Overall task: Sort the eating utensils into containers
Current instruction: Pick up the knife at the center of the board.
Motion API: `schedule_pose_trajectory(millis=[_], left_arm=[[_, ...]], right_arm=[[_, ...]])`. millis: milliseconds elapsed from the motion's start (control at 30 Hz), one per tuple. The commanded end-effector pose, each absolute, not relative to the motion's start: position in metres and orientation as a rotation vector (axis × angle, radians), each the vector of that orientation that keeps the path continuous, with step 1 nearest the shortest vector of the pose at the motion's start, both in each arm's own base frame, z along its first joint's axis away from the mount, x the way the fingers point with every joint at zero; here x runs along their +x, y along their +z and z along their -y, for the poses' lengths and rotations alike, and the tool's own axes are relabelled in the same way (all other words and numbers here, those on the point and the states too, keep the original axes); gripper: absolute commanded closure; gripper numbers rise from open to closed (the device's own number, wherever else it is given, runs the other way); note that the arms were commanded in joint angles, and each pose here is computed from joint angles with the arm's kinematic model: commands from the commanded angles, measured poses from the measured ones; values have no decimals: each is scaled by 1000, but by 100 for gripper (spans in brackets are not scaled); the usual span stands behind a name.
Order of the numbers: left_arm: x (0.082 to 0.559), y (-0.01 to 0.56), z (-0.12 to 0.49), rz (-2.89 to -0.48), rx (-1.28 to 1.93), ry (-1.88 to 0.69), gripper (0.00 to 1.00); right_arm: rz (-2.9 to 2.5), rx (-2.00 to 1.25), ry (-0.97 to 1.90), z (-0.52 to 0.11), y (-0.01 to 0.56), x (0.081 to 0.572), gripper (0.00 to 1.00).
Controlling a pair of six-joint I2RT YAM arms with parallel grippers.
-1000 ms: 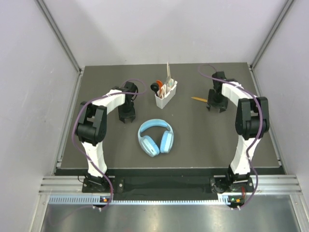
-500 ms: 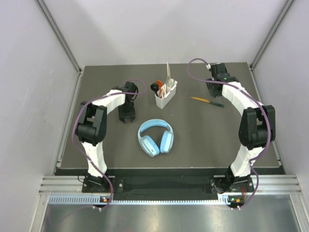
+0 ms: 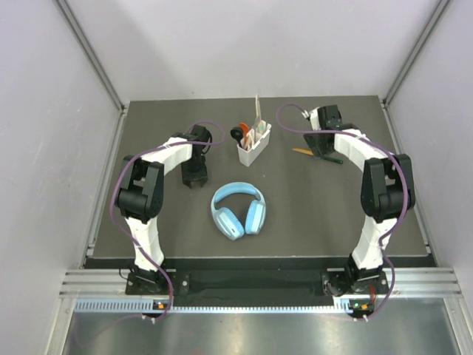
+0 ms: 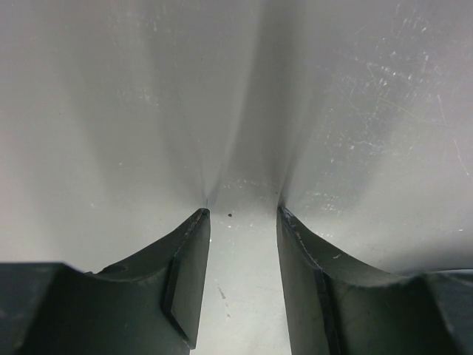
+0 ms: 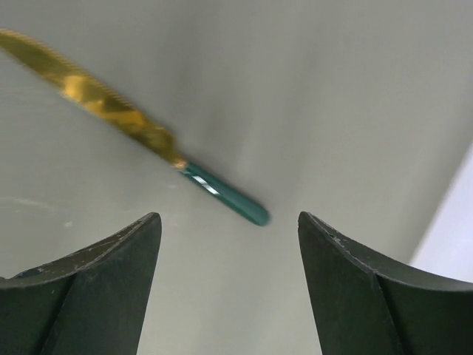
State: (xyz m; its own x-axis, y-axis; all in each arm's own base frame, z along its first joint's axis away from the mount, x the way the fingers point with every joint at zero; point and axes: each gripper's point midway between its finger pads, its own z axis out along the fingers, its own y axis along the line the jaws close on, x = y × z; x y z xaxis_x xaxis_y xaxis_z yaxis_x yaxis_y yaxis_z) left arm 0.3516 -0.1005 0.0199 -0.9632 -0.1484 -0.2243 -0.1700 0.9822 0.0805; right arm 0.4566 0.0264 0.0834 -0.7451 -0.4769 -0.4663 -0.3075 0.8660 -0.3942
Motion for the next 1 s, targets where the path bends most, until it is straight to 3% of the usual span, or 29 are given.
schedule_pose_trajectory(millis=[0, 700, 967], left_arm=[[318, -15, 95, -3051, -194, 237, 53], [317, -16, 92, -3059, -182, 280, 53], [320, -16, 94, -3061, -184, 272, 53]], right_arm=[[-2444, -632, -211, -44, 71, 460, 25], [-2620, -594, 56, -45, 16, 460, 26], [-2725, -553, 228, -42, 4, 428, 36]])
